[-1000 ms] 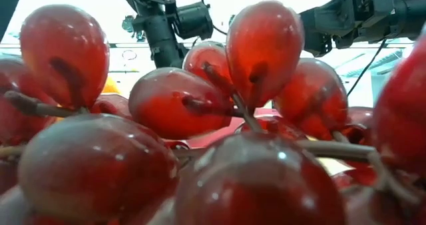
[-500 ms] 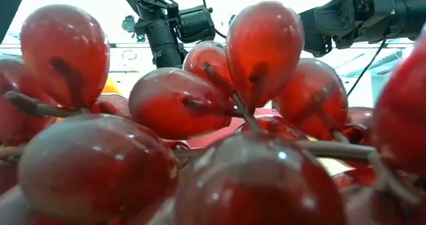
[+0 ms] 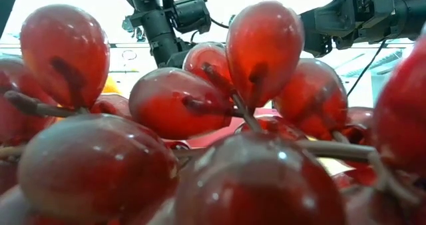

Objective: Pick & Place Food Item
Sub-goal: Put the orange into the red bin

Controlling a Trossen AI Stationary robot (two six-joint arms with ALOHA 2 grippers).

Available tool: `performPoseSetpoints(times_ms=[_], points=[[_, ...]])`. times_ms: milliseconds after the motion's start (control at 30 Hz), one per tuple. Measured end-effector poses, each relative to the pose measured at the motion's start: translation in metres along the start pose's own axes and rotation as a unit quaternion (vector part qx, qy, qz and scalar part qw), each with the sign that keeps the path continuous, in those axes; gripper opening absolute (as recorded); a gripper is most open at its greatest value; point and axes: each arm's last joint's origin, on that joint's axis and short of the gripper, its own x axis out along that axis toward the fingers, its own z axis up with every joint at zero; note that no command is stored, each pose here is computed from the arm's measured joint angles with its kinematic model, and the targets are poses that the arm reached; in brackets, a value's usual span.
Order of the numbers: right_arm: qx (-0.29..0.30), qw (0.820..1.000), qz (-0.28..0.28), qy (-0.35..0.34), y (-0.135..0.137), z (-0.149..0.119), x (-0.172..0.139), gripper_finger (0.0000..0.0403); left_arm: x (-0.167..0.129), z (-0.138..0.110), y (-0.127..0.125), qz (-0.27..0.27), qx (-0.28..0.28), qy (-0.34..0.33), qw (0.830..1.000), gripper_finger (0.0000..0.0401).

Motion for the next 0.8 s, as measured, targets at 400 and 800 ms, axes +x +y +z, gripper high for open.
performPoseSetpoints(times_ms=[400, 800], points=[[0.001, 1.000, 0.000, 0.000, 0.000, 0.000, 0.000, 0.0283, -0.029, 0.002, -0.006, -0.013, -0.003, -0.037, 0.999, 0.0369], [-0.002, 1.000, 0.000, 0.009, 0.000, -0.002, 0.000, 0.0283, -0.085, -0.027, -0.083, -0.097, 0.060, -0.077, 0.990, 0.0368]])
